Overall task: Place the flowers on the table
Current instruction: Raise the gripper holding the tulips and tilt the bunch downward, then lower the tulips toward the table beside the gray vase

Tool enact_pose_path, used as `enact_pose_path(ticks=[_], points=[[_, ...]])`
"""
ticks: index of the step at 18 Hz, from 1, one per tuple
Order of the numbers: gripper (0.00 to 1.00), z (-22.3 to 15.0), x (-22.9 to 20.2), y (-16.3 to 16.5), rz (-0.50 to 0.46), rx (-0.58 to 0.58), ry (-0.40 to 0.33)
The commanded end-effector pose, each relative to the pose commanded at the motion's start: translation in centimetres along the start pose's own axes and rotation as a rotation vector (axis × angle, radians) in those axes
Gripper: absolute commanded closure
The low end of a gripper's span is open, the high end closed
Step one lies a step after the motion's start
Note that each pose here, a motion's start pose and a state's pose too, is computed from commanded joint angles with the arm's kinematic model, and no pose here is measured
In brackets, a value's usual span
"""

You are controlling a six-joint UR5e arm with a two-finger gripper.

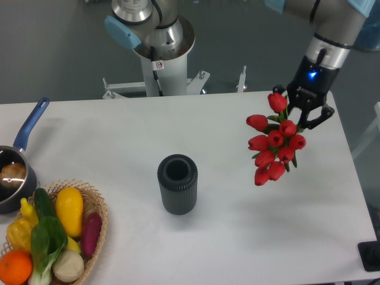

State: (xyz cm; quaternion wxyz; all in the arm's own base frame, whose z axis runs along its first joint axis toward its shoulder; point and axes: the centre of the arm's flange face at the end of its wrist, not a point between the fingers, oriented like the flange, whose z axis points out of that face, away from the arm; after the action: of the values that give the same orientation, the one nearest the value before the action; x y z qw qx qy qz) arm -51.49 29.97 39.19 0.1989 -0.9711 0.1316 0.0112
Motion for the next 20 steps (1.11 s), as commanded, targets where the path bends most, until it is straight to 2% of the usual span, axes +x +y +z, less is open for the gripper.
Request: enact_pose_path(ticks=[5,13,16,20], points=[[0.64,2.0,0.6,-0.4,0.093,-0.157,0.044],[0.63,6.7,0.0,-0.2,0.107,-0.157,0.116],[0.63,9.6,0.0,-0.1,0.107,-0.156,0.165],[0.60,10.0,0.0,-0.2,0.107,-0.156,0.172]])
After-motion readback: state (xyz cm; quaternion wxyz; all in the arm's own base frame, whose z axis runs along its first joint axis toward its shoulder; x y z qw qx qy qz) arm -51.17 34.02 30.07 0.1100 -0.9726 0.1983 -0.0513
